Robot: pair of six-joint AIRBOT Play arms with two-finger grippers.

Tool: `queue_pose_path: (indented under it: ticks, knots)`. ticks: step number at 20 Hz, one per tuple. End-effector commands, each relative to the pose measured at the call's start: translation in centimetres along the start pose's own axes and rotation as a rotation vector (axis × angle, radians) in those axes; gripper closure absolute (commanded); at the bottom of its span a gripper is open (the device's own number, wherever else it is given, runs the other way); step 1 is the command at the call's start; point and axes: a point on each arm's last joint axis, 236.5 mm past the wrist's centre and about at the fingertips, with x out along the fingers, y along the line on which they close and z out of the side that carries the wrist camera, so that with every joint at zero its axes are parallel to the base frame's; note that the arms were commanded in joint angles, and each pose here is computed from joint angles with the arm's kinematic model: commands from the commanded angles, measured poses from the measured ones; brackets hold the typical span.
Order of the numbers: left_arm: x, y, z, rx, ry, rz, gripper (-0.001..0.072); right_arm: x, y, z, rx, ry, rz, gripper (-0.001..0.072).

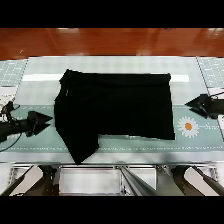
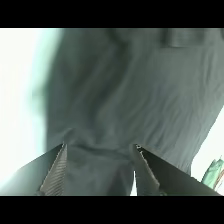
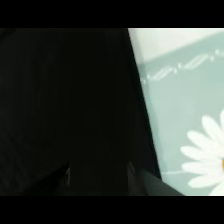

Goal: Fold the shirts.

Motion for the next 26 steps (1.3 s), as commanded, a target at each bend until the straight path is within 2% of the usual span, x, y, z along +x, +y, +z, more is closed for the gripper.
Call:
queue_pose_path:
  ticks: [1, 7, 14, 15, 16, 19, 21, 26]
  knots:
    - [0.7, 3.0, -1.0, -0.099, -0.025, 0.032, 0.0199, 1.0, -0.2, -2.7, -0.004, 0.027, 0.019, 0.0297]
    - [2.8, 4.6, -1.7, -0.161, 0.054, 0.046, 0.0199, 1.0, -0.1, -2.6, -0.006, 0.022, 0.024, 0.0297]
    - [7.1, 2.7, -4.0, -0.015, 0.195, 0.07, 0.0211, 1.0, -0.3, -2.1, -0.006, 0.002, 0.017, 0.0297]
    - [7.3, 2.2, -4.3, 0.027, 0.228, 0.078, 0.0366, 0.8, -0.6, -1.9, -0.003, -0.007, 0.006, 0.0297]
    - [7.1, 1.9, -4.3, 0.065, 0.247, 0.086, 0.0694, 0.4, -1.3, -1.5, 0.02, -0.027, 0.001, 0.0298]
    - [6.3, 0.4, -3.3, 0.116, 0.264, 0.07, 0.0684, -1.2, -5.7, -1.1, 0.097, -0.062, -0.098, 0.0302]
    - [6.1, -0.2, -2.8, 0.131, 0.258, 0.062, 0.0684, -1.2, -9.0, -3.0, 0.211, -0.018, -0.182, 0.0302]
    - [6.1, -0.2, -2.7, 0.131, 0.256, 0.063, 0.0684, 2.1, -9.2, -9.7, 0.358, 0.272, -0.1, 0.0302]
